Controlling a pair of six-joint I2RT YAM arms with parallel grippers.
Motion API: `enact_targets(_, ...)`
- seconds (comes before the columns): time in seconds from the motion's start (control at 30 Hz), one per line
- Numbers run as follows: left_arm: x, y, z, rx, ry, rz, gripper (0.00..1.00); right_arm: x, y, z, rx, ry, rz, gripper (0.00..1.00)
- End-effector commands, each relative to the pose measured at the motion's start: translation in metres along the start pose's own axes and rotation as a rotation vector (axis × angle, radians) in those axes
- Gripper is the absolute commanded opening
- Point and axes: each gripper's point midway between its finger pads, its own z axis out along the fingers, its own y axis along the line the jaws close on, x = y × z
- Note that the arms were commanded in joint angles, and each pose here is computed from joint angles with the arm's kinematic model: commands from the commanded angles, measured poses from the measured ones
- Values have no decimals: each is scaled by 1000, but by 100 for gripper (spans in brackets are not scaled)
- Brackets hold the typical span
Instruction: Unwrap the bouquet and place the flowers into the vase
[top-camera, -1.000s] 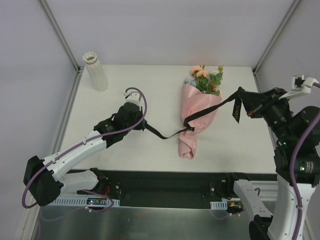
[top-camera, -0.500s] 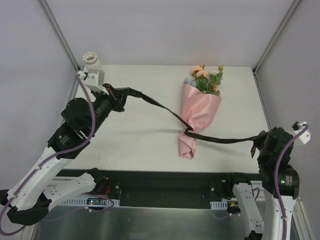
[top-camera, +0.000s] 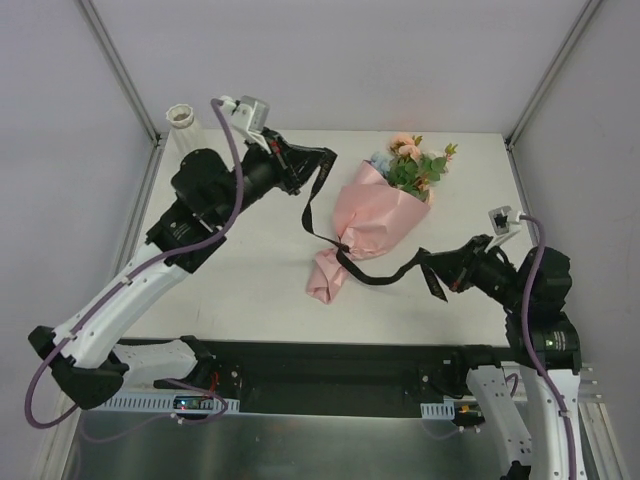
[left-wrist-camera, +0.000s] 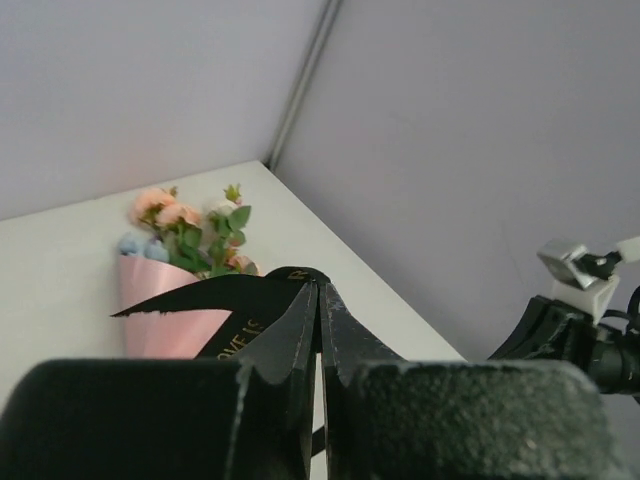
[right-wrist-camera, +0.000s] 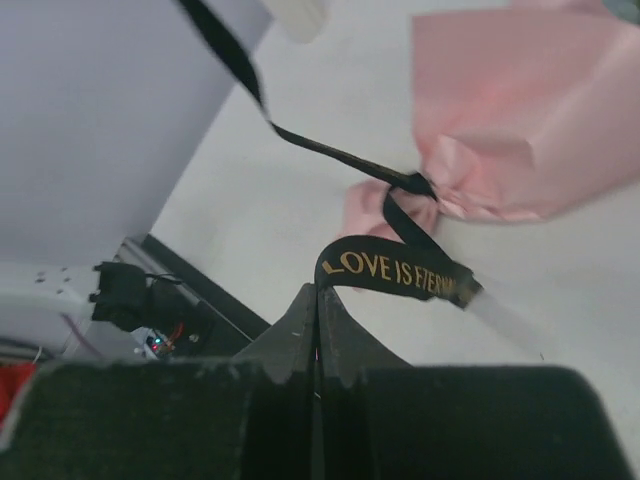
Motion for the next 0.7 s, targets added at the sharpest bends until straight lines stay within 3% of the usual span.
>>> enact_targets(0.0,-11,-48,23,236,22,-160,0,-43,86,-19,-366,-49,-228,1)
enact_targets(0.03,6,-46,39,243,77,-189,0,-51,81,-16,-315,-75,-212,1)
enact_targets(0.1,1,-67,48,326,109,-244,0,-60,77,-13,-273,-92,-197,1)
enact_targets(0.13,19,-75,59,383,182,-265,0,-71,68,-16,-180,-128,-178,1)
enact_targets(0.17,5,-93,60,448,176,-264,0,-76,60,-18,-117,-154,-163,1)
enact_targets(0.2,21,-98,75,482,234,-283,0,-75,50,-23,-42,-162,-139,1)
enact_targets(0.23,7,-130,64,624,255,-270,0,-91,41,-37,66,-250,-140,1)
enact_targets(0.3,19,-148,74,706,314,-290,0,-94,30,-52,162,-289,-131,1)
enact_targets(0.47,-2,-207,67,904,293,-254,0,-108,23,-102,321,-456,-156,1)
enact_targets(0.67,-5,-233,79,974,286,-281,0,-109,20,-128,381,-543,-177,1)
